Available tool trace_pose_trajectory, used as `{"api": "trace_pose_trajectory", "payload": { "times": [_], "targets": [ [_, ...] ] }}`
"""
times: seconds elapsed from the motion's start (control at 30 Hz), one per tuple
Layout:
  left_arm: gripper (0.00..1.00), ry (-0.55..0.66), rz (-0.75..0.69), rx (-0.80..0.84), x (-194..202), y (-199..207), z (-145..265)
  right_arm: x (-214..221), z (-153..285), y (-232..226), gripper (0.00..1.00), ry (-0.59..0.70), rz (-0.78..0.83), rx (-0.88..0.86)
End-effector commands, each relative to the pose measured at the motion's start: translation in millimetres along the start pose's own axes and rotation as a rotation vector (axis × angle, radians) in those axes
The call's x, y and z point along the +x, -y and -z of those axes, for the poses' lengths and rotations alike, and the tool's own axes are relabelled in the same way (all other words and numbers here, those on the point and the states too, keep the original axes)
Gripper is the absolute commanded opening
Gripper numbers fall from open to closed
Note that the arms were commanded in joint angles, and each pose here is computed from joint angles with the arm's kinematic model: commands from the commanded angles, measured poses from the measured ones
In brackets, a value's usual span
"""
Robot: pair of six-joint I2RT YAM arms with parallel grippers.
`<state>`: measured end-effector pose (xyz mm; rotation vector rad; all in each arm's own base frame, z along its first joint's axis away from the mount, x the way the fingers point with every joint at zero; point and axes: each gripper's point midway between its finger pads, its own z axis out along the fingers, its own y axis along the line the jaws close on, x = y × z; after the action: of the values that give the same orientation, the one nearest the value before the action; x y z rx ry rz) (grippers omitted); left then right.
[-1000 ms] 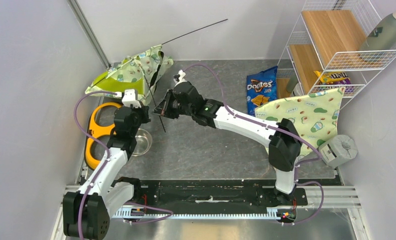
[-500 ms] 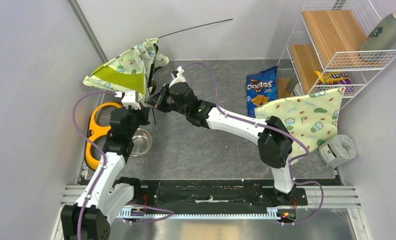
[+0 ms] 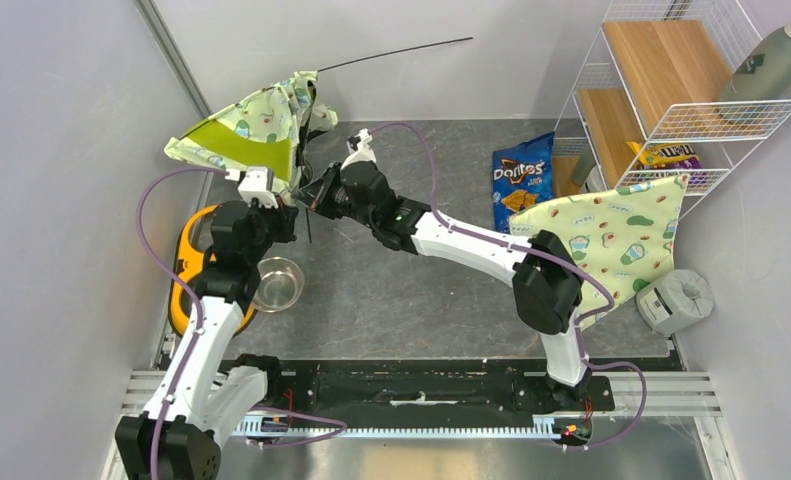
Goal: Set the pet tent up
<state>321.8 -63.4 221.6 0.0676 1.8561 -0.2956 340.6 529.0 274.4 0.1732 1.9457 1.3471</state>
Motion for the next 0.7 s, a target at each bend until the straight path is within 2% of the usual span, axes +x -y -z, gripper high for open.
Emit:
{"api": "trace_pose_trajectory", "payload": {
  "times": [0.0,0.3,0.67],
  "targets": [
    [0.02,-0.001,0.026,0.22,-23.8,48.8,26.9,-56.6,18.2,10.1,0.0,0.136,0.013,0.118],
    [0.02,-0.004,0.058,0.337,-29.0,72.3,47.8,-58.4,41.5,15.4,0.0,0.12,0.025,0.233],
    [0.02,-0.013,0.078,0.396,-31.8,81.7,34.4,-45.8,56.2,-38.7,0.0,0.193,0.311,0.137]
  ]
}}
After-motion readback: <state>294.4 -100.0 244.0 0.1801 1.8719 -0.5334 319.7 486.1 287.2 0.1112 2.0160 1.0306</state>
